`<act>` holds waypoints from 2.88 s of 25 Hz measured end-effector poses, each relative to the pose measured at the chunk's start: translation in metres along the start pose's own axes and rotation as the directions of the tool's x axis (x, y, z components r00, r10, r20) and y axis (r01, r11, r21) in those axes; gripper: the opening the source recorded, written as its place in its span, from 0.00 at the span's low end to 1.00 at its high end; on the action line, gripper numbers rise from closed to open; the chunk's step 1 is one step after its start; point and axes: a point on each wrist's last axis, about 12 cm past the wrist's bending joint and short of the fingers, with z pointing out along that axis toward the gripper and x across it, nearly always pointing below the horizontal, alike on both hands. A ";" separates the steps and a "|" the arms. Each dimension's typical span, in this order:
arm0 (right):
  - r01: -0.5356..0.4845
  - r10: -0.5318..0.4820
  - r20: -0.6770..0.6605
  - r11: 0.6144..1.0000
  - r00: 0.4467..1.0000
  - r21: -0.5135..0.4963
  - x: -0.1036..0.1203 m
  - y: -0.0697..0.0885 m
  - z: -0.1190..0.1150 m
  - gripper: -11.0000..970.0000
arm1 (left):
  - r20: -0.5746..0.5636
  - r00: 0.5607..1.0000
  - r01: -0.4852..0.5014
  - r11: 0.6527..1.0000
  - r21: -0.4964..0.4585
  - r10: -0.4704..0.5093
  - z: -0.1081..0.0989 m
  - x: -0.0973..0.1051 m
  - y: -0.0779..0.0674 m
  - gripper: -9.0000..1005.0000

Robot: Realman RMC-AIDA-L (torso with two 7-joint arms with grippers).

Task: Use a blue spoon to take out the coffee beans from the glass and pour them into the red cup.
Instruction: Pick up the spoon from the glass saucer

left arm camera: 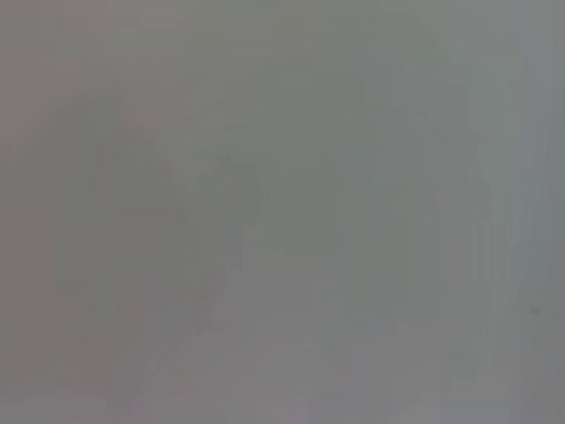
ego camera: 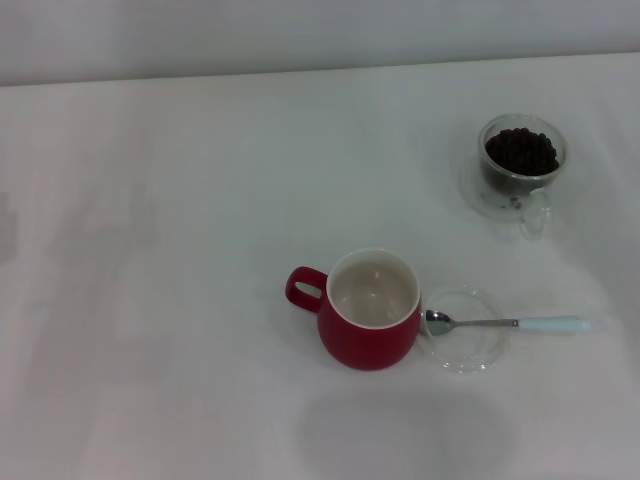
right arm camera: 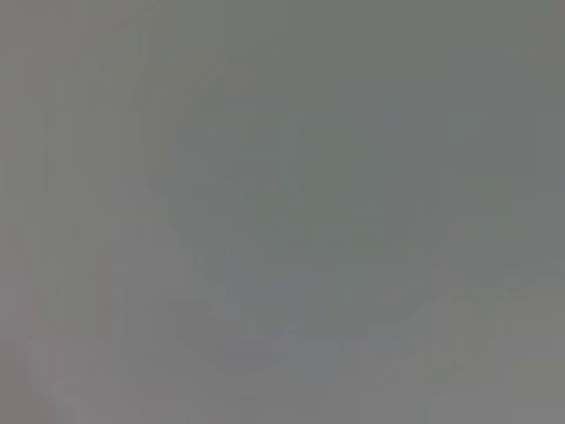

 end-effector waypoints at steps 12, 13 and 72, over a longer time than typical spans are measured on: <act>-0.313 0.323 -0.043 0.937 0.945 0.154 0.017 -0.011 -0.045 0.81 | 0.008 1.000 -0.011 1.000 0.023 0.010 0.031 -0.004 -0.006 0.50; -0.326 0.337 -0.050 0.932 0.940 0.160 0.020 -0.010 -0.046 0.81 | 0.007 1.000 -0.011 1.000 0.024 0.011 0.033 -0.004 -0.006 0.50; -0.503 0.510 -0.429 0.853 0.746 0.141 0.072 0.029 -0.080 0.80 | 0.034 0.999 -0.038 0.998 0.052 0.036 0.050 -0.011 -0.009 0.50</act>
